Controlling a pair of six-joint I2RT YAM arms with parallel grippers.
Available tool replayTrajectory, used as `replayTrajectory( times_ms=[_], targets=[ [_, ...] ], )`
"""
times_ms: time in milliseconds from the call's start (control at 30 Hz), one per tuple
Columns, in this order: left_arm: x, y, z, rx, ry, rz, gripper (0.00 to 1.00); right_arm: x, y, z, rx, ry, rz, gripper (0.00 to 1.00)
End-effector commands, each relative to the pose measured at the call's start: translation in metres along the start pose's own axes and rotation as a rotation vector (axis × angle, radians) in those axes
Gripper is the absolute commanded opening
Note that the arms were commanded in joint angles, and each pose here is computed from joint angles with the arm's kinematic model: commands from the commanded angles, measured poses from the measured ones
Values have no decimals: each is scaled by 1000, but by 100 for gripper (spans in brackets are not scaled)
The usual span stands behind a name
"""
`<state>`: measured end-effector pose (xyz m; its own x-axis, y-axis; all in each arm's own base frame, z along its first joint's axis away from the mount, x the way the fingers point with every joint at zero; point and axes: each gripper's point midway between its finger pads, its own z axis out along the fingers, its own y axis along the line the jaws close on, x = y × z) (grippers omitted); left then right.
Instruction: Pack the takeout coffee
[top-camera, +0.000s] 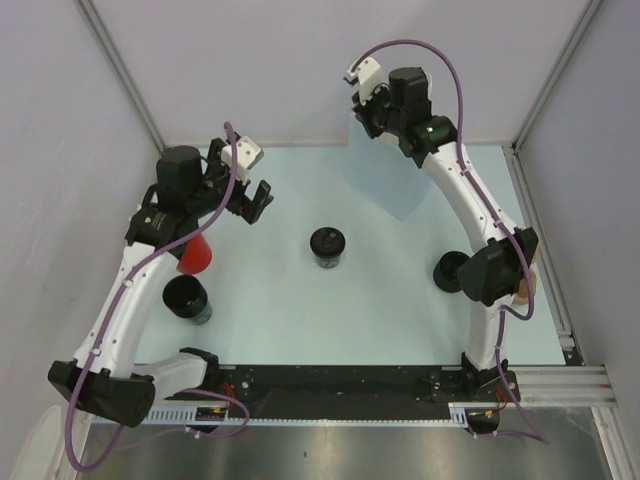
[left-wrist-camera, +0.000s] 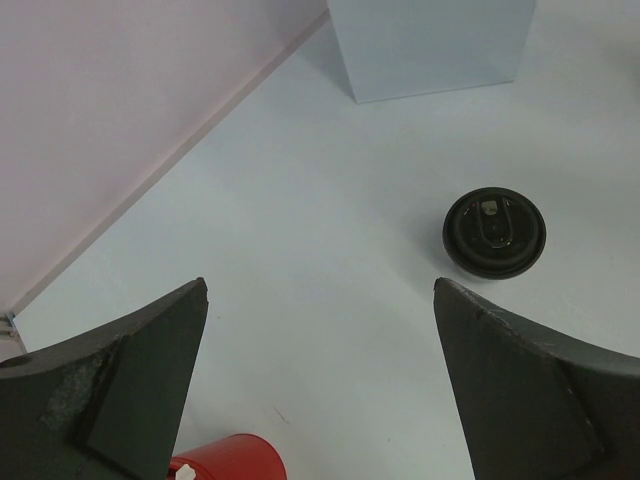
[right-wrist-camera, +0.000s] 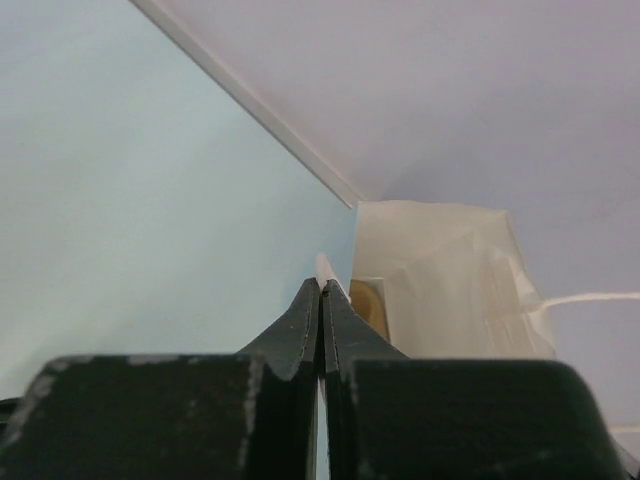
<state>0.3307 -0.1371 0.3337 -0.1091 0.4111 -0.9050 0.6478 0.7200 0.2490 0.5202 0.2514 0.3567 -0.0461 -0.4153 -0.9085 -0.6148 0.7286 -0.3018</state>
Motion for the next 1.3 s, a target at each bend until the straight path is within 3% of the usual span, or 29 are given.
replayTrajectory(
  times_ms=[0, 267, 733, 1000, 1067, 1133, 1267],
  targets=[
    [-7, 2, -1, -10, -26, 2, 99, -30, 29, -10, -99, -63, -35, 0],
    [-6, 4, 1, -17, -19, -1, 99, -44, 83, -26, -268, -89, -73, 0],
    [-5, 3, 4, -7, -15, -10, 99, -69, 74, -53, -240, -147, -85, 0],
    [-5, 3, 4, -9, -16, -11, 99, -59, 81, -57, -291, -130, -95, 0],
    [-4, 3, 4, -7, -15, -10, 100, -53, 86, -59, -313, -118, -101, 8],
    [-4, 3, 5, -7, -14, -12, 99, -50, 91, -61, -336, -112, -107, 26],
    [-4, 3, 6, -2, -11, -12, 99, -51, 94, -69, -351, -111, -93, 47]
  ],
)
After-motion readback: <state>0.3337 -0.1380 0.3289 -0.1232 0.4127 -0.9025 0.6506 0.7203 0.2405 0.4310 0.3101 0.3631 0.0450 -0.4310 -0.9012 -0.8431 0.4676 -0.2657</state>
